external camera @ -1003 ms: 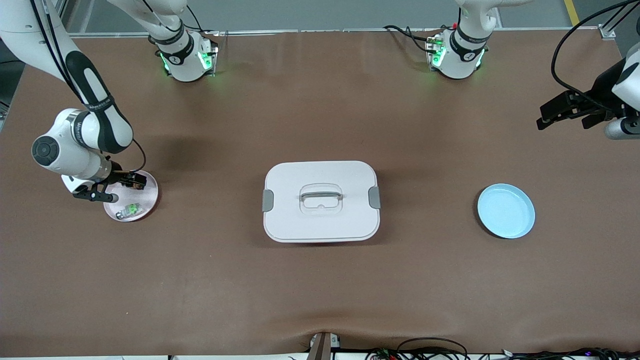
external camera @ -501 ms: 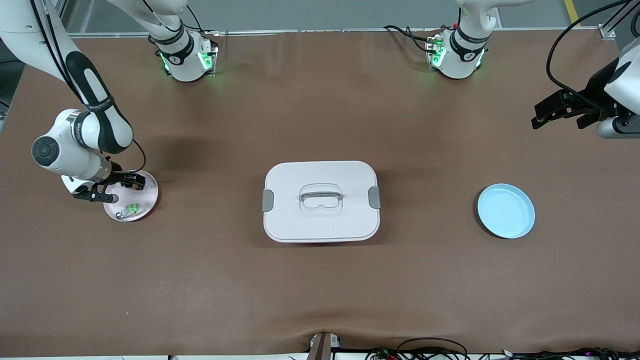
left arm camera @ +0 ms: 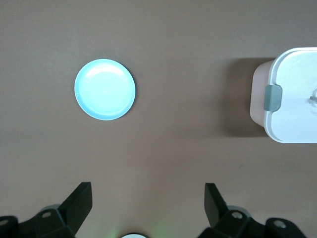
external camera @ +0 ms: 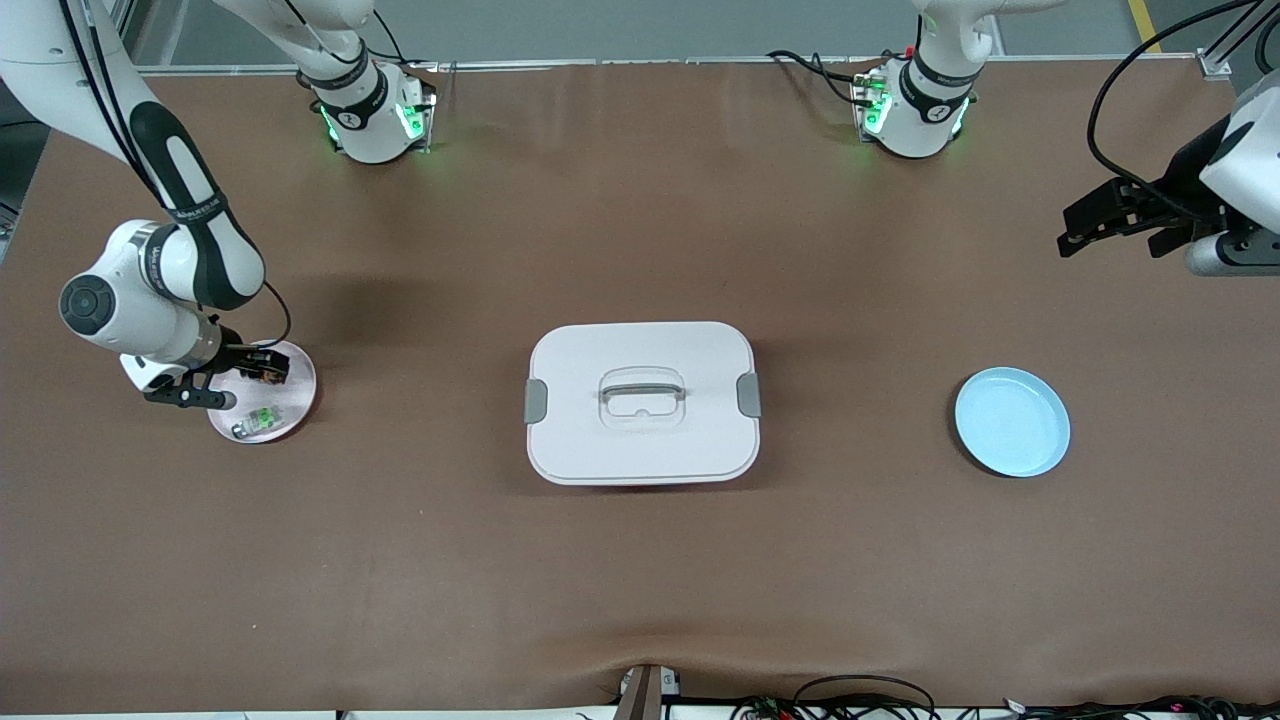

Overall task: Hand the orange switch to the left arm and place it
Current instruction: 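Lower the right gripper and close it on the black switch, then lift the switch with the right gripper while the left gripper approaches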

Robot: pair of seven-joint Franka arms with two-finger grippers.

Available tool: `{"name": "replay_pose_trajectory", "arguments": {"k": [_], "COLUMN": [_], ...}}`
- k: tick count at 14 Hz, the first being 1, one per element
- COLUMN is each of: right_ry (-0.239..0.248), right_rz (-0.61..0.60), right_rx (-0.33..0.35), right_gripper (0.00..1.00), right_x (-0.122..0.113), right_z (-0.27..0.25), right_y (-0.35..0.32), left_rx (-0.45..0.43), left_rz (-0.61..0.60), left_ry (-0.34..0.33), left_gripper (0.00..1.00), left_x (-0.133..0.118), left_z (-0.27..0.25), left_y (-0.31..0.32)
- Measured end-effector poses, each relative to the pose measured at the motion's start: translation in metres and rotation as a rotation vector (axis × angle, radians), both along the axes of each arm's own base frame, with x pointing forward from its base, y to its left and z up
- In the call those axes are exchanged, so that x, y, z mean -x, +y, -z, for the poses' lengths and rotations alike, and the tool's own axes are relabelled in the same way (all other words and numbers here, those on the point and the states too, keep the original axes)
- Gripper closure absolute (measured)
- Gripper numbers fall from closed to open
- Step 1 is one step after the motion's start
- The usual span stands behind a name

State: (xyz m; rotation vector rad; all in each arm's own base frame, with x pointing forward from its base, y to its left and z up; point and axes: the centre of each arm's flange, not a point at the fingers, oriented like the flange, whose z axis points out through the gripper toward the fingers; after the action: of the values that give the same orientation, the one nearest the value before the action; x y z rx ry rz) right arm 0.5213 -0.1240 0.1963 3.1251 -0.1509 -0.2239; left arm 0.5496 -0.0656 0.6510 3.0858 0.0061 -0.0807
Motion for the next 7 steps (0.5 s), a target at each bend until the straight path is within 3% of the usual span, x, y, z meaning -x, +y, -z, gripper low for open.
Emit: {"name": "replay_pose_trajectory", "arguments": {"k": [3, 7], "right_ry": [0.085, 0.159], "right_rz": [-0.022, -0.031], "right_rx": [-0.014, -0.015], "right_gripper": [0.28, 0.28], "right_x": [-0.013, -0.028], "right_z": [-0.045, -0.120], "right_y": [0.010, 0.031], "left_rx": [-0.001, -0.001], "left_rz": [0.002, 0.001], "left_ry": [0.006, 0.006], "left_gripper": [0.00, 0.00], "left_x": [0.001, 0.001], "left_z": [0.000, 0.001], "left_y": [-0.001, 0.000]}}
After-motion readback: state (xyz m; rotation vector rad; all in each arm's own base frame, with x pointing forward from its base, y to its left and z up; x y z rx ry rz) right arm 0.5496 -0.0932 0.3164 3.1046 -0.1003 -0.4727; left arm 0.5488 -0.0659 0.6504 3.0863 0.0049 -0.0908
